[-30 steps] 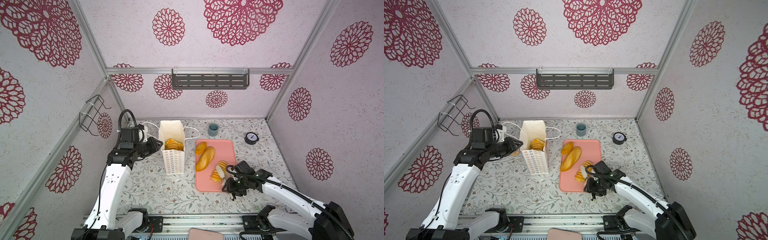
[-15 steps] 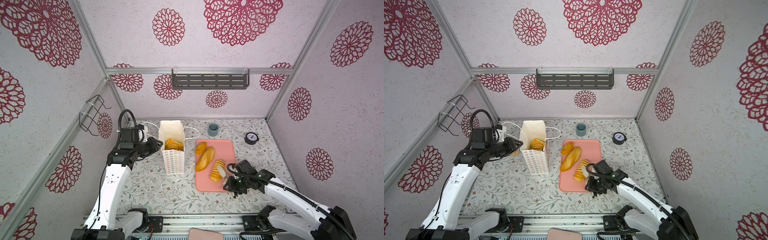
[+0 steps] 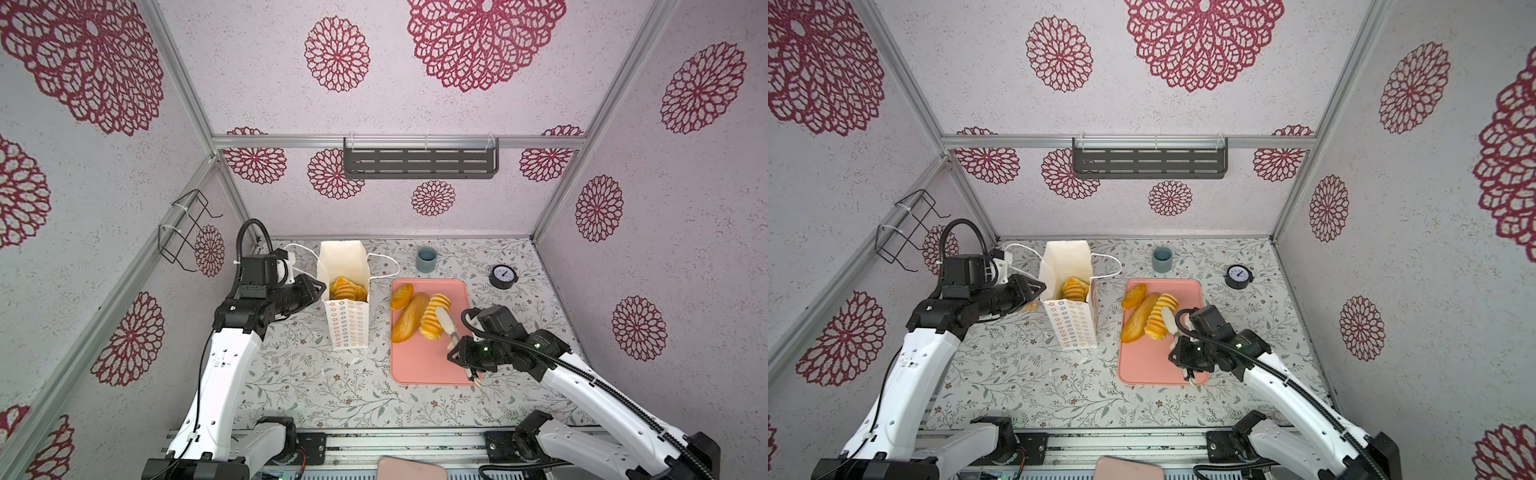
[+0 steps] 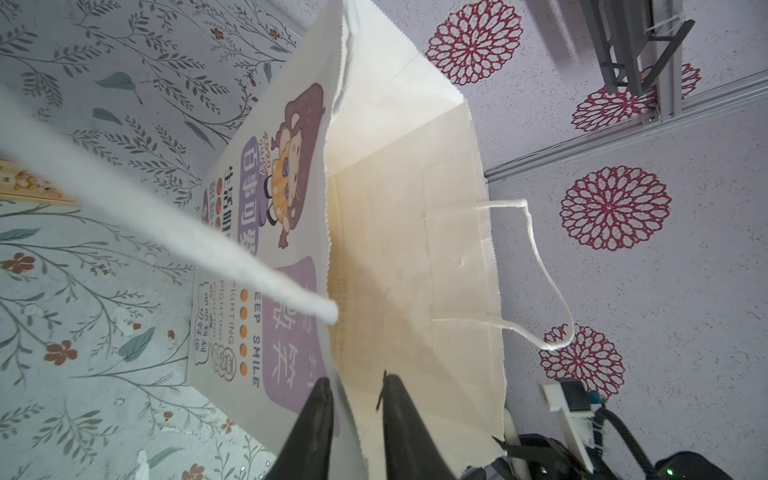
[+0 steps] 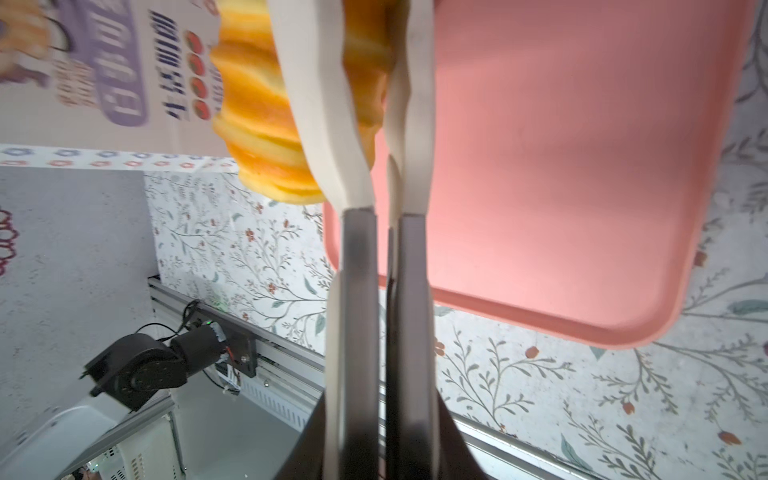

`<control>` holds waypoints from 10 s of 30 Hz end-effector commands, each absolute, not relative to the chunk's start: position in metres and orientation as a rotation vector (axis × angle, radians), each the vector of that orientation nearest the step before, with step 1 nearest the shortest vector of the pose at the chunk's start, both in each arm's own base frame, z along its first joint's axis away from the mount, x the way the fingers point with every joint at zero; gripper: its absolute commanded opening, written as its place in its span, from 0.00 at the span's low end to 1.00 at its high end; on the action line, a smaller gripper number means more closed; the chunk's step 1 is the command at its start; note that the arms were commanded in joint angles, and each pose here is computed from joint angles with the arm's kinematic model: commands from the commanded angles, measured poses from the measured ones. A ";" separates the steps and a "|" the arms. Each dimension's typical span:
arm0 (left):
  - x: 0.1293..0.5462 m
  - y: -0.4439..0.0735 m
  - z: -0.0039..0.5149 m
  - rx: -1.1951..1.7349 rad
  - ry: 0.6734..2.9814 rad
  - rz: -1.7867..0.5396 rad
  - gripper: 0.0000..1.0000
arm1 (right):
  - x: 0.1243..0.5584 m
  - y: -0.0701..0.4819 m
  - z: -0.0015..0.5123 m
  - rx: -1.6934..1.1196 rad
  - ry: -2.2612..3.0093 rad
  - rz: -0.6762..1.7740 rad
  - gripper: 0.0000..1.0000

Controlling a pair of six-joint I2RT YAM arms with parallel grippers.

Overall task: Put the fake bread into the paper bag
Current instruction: 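Lift the striped slice in the tongs and carry it over the bag, then open the tongs to drop the striped slice into the bag, then move the tongs back and lower them onto the long baguette, then close the tongs on the baguette with the right gripper, then lift the baguette in the tongs and carry it over the bag, then open the tongs to drop the baguette into the bag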

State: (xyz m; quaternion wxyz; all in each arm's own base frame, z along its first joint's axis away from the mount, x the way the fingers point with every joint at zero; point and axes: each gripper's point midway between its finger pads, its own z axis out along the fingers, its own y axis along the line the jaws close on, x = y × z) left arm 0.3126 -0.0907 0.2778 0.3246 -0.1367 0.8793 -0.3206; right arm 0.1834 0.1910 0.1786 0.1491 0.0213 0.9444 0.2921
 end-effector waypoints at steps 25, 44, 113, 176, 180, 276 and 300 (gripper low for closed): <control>0.309 -0.094 0.278 -0.354 2.294 -0.863 0.24 | 0.249 0.310 0.385 -0.331 2.278 1.003 0.25; 0.312 -0.095 0.271 -0.365 2.309 -0.866 0.17 | 0.246 0.366 0.351 -0.514 2.380 0.934 0.25; 0.304 -0.096 0.277 -0.339 2.301 -0.862 0.13 | 0.226 0.205 0.238 0.006 2.523 0.820 0.39; 0.297 -0.096 0.265 -0.344 2.303 -0.873 0.15 | 0.216 0.269 0.107 0.014 2.811 0.885 0.54; 0.297 -0.097 0.266 -0.340 2.301 -0.878 0.15 | 0.221 0.274 0.103 0.007 2.819 0.882 0.54; 0.298 -0.092 0.276 -0.366 2.296 -0.845 0.13 | 0.244 0.352 0.379 -0.491 2.262 0.946 0.23; 0.299 -0.093 0.273 -0.362 2.305 -0.849 0.13 | 0.241 0.324 0.392 -0.435 2.226 0.845 0.41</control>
